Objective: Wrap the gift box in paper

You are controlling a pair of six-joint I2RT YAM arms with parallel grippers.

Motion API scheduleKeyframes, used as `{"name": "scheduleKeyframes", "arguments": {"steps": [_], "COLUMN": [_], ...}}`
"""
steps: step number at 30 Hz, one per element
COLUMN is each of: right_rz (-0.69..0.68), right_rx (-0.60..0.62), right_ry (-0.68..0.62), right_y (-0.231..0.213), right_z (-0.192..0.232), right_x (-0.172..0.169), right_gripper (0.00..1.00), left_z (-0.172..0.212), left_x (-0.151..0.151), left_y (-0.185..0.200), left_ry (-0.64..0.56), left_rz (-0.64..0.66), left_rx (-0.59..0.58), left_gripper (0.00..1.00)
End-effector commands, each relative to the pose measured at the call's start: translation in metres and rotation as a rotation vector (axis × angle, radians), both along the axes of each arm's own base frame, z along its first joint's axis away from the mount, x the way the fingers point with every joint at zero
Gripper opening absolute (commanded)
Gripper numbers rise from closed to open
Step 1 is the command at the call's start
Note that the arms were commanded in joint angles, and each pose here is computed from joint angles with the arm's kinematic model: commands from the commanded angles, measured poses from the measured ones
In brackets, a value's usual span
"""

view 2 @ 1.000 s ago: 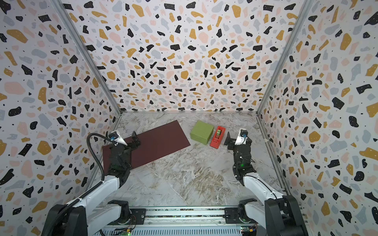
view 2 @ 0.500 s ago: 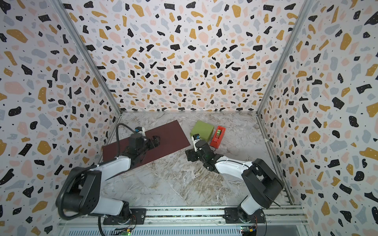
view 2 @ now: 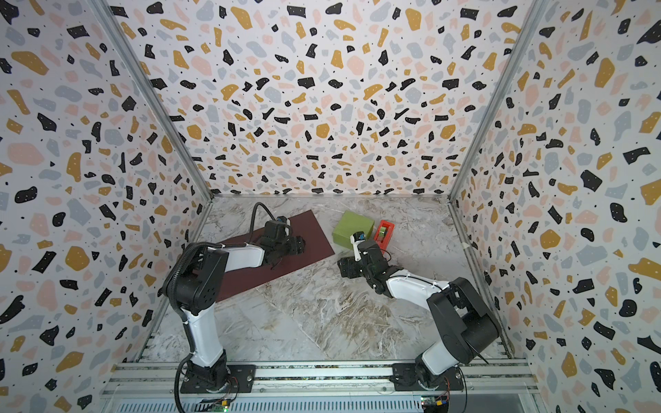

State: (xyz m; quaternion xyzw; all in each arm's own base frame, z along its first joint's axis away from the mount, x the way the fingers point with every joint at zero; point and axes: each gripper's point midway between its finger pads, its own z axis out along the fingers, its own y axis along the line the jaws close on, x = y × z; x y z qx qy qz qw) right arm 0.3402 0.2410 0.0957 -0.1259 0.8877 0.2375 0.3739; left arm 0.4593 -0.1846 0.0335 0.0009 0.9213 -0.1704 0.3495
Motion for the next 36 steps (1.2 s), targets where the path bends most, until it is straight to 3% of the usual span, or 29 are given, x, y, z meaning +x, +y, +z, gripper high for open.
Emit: {"name": "scheduleKeyframes", "arguments": {"steps": [1,9,18,22,27,29,36], "right_rz": [0.002,-0.069,-0.056,0.023,0.177,0.227,0.402], "right_rx": [0.041,0.075,0.079,0.129,0.134,0.178,0.217], "right_ry": [0.017,0.047,0.118,0.158,0.179,0.187,0.258], "right_y": [-0.01,-0.053,-0.063,-0.046,0.0,0.017,0.087], "right_z": [0.005,0.005,-0.004,-0.007,-0.008,-0.005,-0.012], "right_x": [-0.006,-0.006,-0.023,-0.038,-0.069,-0.08,-0.108], "right_gripper": [0.82,0.82,0.82,0.79,0.73,0.69,0.59], "left_z": [-0.027,-0.035,-0.027,-0.017,0.042,0.056,0.053], "left_x": [-0.03,-0.133,-0.235,-0.237,-0.213,-0.202,-0.172], "left_y": [-0.012,-0.046,-0.064,-0.069,-0.067,-0.044,0.073], "left_ry": [0.085,0.123,0.118,0.089,-0.066,-0.114,-0.091], "left_rz": [-0.066,-0.199,-0.329,-0.35,-0.303,-0.208,0.166], "left_rx": [0.027,-0.006,-0.005,-0.008,0.004,0.025,0.008], "left_gripper": [0.81,0.75,0.73,0.73,0.76,0.78,0.81]}}
